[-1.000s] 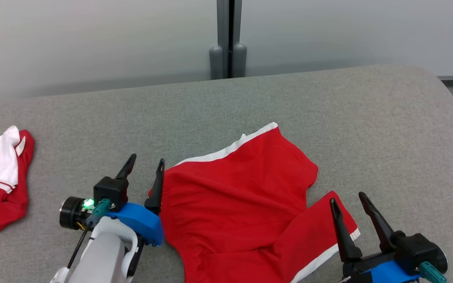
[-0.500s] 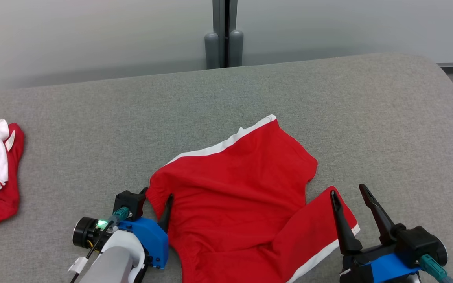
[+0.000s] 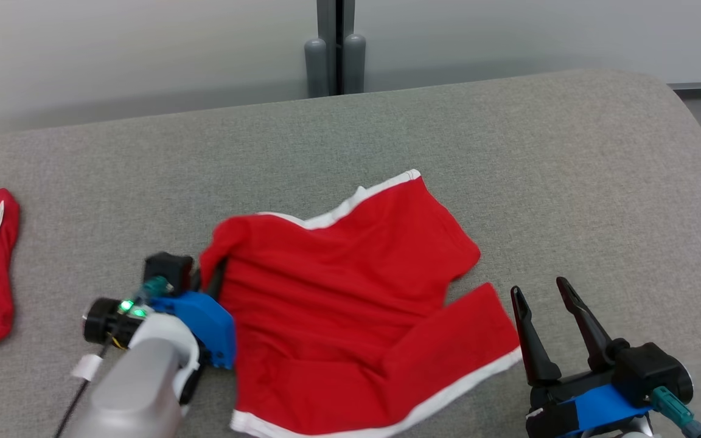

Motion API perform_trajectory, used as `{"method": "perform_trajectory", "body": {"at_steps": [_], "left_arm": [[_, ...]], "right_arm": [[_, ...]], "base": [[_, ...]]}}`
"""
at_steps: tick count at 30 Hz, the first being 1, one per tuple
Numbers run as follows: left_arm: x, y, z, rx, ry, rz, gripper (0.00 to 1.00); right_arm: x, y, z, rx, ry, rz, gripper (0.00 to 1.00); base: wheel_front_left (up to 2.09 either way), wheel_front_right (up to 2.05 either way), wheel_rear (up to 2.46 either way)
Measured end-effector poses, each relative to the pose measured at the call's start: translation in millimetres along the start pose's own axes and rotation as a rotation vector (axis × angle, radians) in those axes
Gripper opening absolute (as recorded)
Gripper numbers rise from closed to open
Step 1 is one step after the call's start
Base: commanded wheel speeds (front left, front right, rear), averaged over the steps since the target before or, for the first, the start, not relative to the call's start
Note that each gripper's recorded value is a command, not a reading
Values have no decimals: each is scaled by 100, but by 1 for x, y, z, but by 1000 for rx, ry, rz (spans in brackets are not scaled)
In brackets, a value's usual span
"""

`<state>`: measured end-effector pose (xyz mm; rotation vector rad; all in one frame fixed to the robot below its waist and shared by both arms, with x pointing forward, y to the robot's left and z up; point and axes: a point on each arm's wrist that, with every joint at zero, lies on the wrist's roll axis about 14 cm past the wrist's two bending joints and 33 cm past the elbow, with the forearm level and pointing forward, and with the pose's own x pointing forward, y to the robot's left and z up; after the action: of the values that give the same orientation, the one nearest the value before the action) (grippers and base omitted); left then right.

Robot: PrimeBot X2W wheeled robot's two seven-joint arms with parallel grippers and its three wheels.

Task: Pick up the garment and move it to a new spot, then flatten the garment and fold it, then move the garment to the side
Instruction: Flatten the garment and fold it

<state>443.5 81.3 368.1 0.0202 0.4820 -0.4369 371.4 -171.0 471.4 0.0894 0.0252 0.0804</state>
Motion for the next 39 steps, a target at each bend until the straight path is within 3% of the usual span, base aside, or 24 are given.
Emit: {"method": "perform_trajectory", "body": {"at_steps": [8, 9, 10, 11, 17, 26, 39], "left_arm": [[8, 43, 32, -4, -65, 97, 0], [8, 43, 32, -7, -68, 98, 11], [9, 43, 35, -9, -79, 100, 81], [9, 44, 41, -6, -98, 98, 100], [-11, 43, 62, -11, -219, 122, 100], [-76, 44, 80, -29, -405, 195, 100], [-148, 40, 72, -49, -529, 299, 100]], "right_arm": [[-1, -13, 1, -7, -1, -40, 100], [-1, -14, 1, -8, -2, -42, 100], [-2, -15, 1, -8, -2, -44, 100], [-2, -15, 1, -8, -2, -46, 100], [-4, -13, 5, -5, -14, -40, 100], [-7, 5, 17, 2, -51, 14, 100], [-16, 18, 22, 10, -71, 51, 100]], "base": [[0, 0, 0], [0, 0, 0], [0, 0, 0], [0, 0, 0], [0, 0, 0], [0, 0, 0], [0, 0, 0]]}}
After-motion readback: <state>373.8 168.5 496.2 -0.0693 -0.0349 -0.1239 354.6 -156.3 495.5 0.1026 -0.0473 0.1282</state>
